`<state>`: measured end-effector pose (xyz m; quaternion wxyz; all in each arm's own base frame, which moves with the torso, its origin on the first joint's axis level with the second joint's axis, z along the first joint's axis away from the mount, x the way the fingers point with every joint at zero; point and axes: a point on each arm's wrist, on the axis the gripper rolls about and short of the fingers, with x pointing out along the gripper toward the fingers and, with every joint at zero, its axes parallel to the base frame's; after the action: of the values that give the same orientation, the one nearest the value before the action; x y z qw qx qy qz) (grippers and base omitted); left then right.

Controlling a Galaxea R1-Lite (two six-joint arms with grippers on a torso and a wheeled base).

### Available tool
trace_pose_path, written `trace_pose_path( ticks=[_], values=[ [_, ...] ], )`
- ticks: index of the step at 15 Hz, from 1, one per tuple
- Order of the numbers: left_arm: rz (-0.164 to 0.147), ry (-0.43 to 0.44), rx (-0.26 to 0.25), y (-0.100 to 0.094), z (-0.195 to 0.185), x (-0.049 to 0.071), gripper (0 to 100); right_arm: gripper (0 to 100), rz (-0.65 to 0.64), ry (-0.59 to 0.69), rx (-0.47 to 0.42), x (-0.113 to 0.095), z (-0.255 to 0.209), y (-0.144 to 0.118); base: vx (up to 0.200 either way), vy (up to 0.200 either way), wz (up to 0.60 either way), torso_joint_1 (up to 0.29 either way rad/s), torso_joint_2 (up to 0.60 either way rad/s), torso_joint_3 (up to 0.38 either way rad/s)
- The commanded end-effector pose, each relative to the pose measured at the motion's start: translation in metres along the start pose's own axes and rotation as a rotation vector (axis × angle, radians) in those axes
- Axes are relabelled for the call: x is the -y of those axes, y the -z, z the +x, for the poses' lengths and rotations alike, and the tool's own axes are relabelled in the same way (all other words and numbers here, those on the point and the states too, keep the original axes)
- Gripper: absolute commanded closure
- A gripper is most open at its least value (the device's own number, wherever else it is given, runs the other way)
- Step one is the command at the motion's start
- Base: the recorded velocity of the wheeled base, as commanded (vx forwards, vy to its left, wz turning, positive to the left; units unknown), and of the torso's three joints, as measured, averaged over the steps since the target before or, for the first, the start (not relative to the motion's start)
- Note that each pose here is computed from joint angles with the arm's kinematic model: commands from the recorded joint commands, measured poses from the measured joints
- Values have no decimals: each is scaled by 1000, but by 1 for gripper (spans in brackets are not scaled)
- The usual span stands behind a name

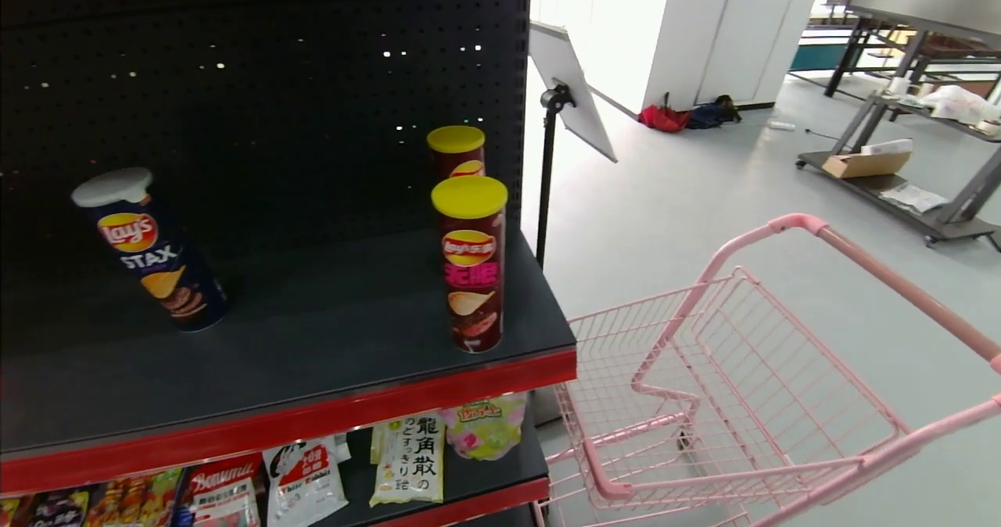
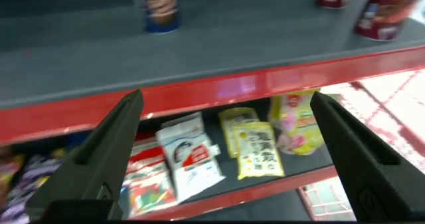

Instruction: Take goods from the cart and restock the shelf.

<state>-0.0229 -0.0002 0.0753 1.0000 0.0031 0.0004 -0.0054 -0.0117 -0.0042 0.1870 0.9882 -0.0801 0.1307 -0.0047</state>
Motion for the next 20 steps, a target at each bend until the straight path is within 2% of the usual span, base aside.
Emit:
trace_pose_path(
  ticks=[1,3,5,9,13,20],
  values=[
    [0,0,-1,0,0,0,0,100,-1,-2,-1,0,0,0,0,0,600,56,2,2],
    [-2,0,-1,0,0,0,0,100,0,0,1,0,-1,1,0,0,600,5,0,0],
    [-2,0,-1,0,0,0,0,100,2,1,8,-1,-2,6,0,0,0,0,0,0],
    [0,-2,-1,0,0,0,0,100,39,-3,82,-1,-14,22,0,0,0,0,0,0],
    [2,0,1,0,0,0,0,100,43,3,113,-3,-18,45,0,200,0,-2,-5,1],
    [1,0,-1,0,0,0,0,100,42,4,107,-4,-17,49,0,200,0,2,2,3]
  ],
)
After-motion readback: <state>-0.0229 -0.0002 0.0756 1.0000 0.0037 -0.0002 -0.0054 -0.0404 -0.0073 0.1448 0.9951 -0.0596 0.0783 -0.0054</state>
